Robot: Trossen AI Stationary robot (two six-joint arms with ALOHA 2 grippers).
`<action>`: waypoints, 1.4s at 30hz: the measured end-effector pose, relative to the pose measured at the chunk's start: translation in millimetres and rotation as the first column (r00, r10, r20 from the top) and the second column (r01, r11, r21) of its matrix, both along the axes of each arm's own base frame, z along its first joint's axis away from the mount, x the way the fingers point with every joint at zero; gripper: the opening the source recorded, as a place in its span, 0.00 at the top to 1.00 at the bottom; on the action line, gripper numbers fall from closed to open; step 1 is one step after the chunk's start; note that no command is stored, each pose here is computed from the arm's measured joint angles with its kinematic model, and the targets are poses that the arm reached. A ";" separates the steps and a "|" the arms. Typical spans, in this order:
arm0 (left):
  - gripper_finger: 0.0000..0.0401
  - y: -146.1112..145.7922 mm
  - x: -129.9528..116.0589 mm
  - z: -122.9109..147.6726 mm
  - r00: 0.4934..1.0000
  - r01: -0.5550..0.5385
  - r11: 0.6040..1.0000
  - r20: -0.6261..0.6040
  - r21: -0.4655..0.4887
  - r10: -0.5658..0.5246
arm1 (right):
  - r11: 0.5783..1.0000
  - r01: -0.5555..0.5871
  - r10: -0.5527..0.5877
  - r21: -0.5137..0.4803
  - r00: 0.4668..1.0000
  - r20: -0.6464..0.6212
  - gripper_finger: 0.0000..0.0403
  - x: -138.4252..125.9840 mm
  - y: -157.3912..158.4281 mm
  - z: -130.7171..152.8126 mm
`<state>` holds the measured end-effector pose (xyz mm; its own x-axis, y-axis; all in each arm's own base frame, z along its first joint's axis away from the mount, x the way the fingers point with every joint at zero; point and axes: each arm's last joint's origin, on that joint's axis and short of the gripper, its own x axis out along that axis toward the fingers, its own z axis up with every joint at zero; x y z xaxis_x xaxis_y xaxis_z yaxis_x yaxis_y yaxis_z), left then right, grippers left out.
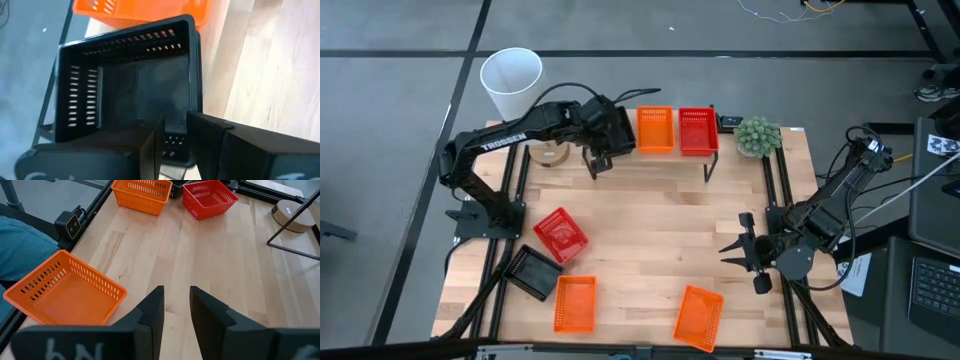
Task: Stack baskets on shelf by color
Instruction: Stack the right black basket on top of the black basket on the shelf
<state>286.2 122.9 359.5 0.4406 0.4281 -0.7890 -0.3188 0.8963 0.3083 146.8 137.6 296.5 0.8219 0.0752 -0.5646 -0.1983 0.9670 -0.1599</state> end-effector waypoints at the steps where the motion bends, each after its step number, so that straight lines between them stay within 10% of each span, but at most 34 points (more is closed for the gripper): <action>1: 0.82 0.3 0.7 -2.1 1.000 -0.001 1.000 -0.006 -0.003 0.001 | 1.000 0.000 0.000 0.000 1.000 0.000 0.77 0.0 0.0 0.0; 42: 0.82 35.0 -16.0 -16.4 0.963 -0.107 0.976 -0.222 0.192 0.149 | 1.000 -0.001 0.001 0.000 1.000 0.000 0.77 -0.1 0.0 0.0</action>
<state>270.2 157.9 343.1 0.1851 0.6108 -0.7698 -0.3269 0.7770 0.5379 146.7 137.6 296.6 0.8216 0.0760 -0.5649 -0.1991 0.9669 -0.1595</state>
